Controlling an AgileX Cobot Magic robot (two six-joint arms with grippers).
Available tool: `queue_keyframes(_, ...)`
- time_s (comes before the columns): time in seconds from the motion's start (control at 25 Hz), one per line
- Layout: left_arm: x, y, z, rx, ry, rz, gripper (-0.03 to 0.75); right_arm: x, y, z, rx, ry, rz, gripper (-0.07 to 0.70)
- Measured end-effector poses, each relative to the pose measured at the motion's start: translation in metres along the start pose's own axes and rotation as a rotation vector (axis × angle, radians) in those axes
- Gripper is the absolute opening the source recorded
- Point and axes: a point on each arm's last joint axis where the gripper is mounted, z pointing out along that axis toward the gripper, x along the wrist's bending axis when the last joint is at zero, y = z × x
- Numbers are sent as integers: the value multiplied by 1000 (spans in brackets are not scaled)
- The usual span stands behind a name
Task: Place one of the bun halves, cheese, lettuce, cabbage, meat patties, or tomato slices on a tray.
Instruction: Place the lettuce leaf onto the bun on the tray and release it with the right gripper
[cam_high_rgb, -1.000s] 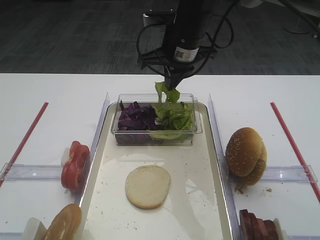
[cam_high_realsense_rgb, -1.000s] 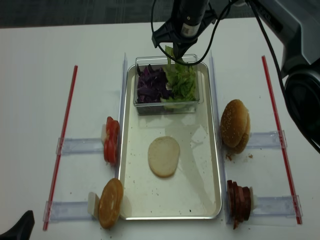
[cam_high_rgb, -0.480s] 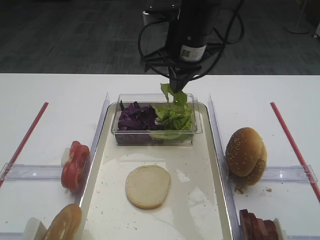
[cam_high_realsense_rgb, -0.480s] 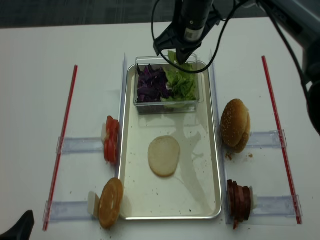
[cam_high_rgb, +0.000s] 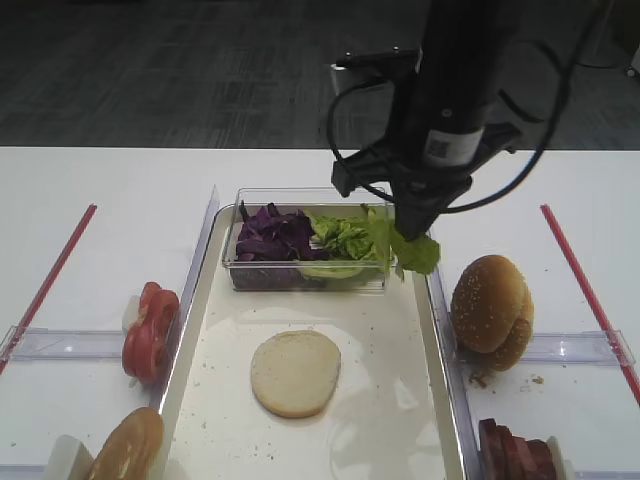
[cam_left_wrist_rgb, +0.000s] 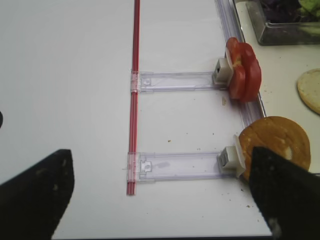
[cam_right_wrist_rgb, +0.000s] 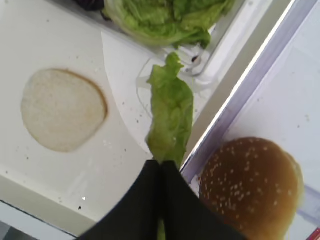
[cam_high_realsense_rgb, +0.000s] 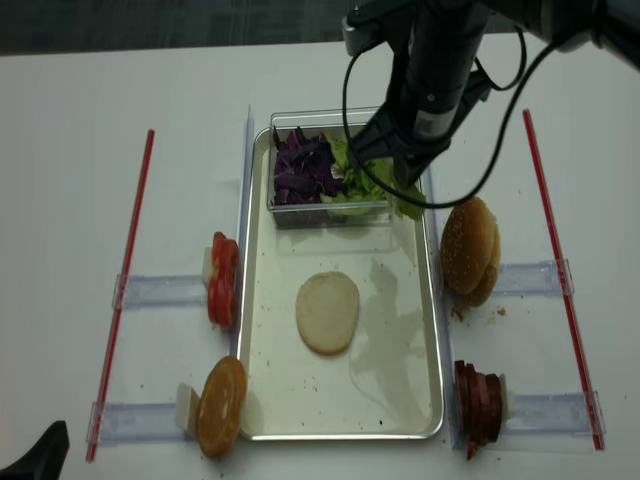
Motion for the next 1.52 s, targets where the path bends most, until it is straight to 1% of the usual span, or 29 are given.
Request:
queue_keyframes(0.24,0,0,0,0,0,0,653,2,-30,-4,25,18,17,45)
queue_keyframes(0.48,0,0,0,0,0,0,653,4,-33,-2,23,53,35,45)
queue_keyframes(0.56,0,0,0,0,0,0,653,7,-32,-2,20,60,31,45)
queue_keyframes(0.72,0,0,0,0,0,0,653,21,-33,0,21,63,-11,45)
queue_keyframes(0.88,0,0,0,0,0,0,653,43,-36,3,20,77,-65,45)
queue_keyframes(1.0,0,0,0,0,0,0,653,59,-38,5,17,83,-96,45)
queue_keyframes(1.24,0,0,0,0,0,0,653,88,-42,7,-4,128,-154,45)
queue_keyframes(1.36,0,0,0,0,0,0,653,93,-43,9,-3,146,-153,45)
queue_keyframes(1.52,0,0,0,0,0,0,653,95,-40,24,39,146,-144,45)
